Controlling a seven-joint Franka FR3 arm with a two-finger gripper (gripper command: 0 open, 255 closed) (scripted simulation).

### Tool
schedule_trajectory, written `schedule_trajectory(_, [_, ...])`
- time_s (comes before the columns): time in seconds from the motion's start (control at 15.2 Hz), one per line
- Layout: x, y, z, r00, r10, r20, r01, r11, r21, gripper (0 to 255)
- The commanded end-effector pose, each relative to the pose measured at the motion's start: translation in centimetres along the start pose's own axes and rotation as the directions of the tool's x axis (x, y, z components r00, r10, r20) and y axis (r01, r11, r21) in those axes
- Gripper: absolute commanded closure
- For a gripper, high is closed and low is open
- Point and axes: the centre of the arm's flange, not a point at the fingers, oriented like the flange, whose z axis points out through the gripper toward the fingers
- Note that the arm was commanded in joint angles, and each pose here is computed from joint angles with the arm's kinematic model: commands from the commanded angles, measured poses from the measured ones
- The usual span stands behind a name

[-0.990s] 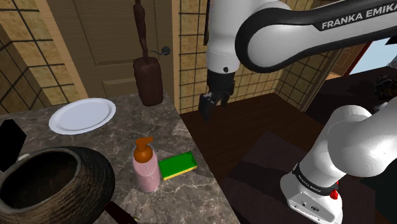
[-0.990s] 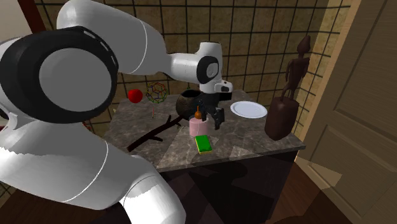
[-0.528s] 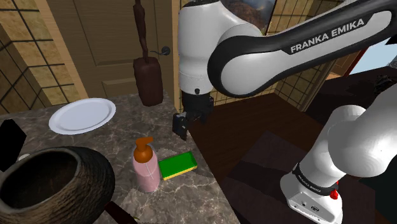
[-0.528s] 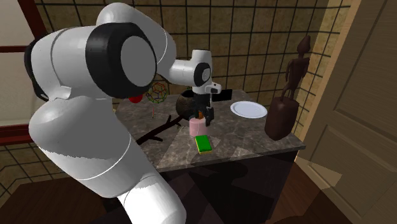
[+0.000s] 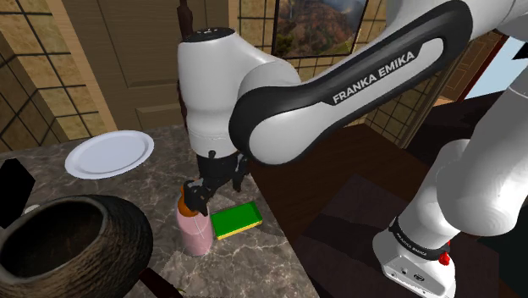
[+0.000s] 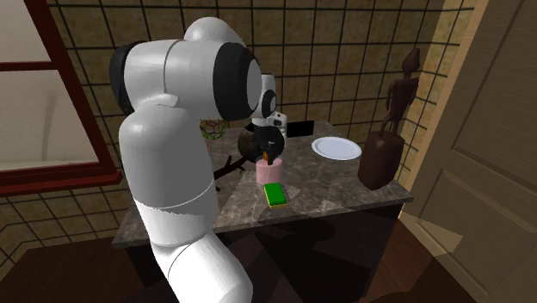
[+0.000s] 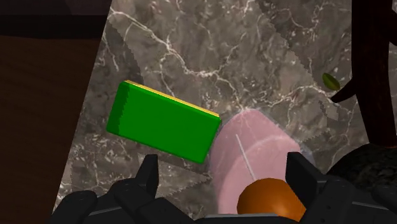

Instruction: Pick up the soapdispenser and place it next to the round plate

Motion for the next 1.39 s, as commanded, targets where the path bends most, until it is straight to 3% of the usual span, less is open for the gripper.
schedule_trajectory(0.0, [0.7, -2.4, 0.9, 1.000, 0.005, -0.001, -0.005, 1.000, 0.009, 0])
schedule_trajectory(0.2, [1.4, -5.1, 1.8, 1.000, 0.009, -0.002, -0.009, 1.000, 0.018, 0])
schedule_trajectory(0.66, [1.4, -5.2, 5.8, 1.000, 0.009, -0.002, -0.009, 1.000, 0.018, 0])
schedule_trajectory(1.19, [1.4, -5.2, 5.8, 1.000, 0.009, -0.002, -0.009, 1.000, 0.018, 0])
schedule_trajectory(1.25, [1.4, -5.2, 5.8, 1.000, 0.009, -0.002, -0.009, 1.000, 0.018, 255])
schedule_trajectory(1.32, [1.4, -5.2, 5.8, 1.000, 0.009, -0.002, -0.009, 1.000, 0.018, 255])
